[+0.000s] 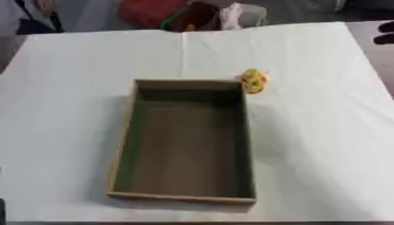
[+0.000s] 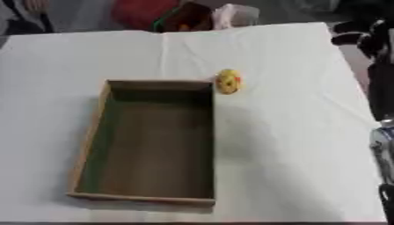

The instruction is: Pick up objects on the table and place them in the box.

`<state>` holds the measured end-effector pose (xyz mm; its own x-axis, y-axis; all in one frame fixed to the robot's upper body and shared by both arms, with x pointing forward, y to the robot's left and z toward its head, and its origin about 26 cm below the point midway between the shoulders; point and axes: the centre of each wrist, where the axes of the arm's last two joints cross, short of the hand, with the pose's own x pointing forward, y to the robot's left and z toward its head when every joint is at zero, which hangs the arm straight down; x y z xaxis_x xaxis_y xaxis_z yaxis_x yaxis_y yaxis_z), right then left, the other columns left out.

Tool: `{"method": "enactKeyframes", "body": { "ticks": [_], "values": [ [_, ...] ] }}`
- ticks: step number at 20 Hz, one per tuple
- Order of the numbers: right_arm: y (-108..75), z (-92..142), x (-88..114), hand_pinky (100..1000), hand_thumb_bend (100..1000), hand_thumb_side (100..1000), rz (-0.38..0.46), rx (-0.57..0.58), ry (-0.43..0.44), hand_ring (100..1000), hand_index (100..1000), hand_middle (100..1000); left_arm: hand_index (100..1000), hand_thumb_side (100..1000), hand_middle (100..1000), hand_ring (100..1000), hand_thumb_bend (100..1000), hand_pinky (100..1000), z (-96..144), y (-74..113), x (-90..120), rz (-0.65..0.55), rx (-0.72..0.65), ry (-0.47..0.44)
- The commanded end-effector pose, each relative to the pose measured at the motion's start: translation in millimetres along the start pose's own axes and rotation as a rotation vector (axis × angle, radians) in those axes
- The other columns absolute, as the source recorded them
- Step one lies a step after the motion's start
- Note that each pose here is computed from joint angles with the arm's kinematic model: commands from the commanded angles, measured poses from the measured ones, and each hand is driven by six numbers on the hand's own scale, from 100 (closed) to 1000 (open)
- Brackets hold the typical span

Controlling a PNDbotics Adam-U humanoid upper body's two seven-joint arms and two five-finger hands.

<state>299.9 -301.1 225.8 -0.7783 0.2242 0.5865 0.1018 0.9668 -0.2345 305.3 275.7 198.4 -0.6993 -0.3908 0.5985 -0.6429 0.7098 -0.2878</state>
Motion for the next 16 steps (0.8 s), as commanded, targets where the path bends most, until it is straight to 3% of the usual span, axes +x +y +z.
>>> {"method": "enactKeyframes", "body": {
  "ticks": [1,8,16],
  "values": [
    [-10.5,-16.7,16.3,629,100,817,0.098,0.077,-0.074,675,877,713,615,864,455,476,100,324,-5.1,0.6,6.0,0.008,0.002,-0.031],
    [-20.4,-44.1,38.2,662,100,834,0.287,0.216,-0.128,717,889,752,614,867,455,476,100,323,-4.6,0.4,6.0,0.01,-0.005,-0.028],
    [-34.5,-79.2,69.7,694,100,844,0.564,0.392,-0.148,753,899,787,612,870,453,475,100,322,-3.5,0.6,5.6,0.011,-0.011,-0.02]
  ]
}}
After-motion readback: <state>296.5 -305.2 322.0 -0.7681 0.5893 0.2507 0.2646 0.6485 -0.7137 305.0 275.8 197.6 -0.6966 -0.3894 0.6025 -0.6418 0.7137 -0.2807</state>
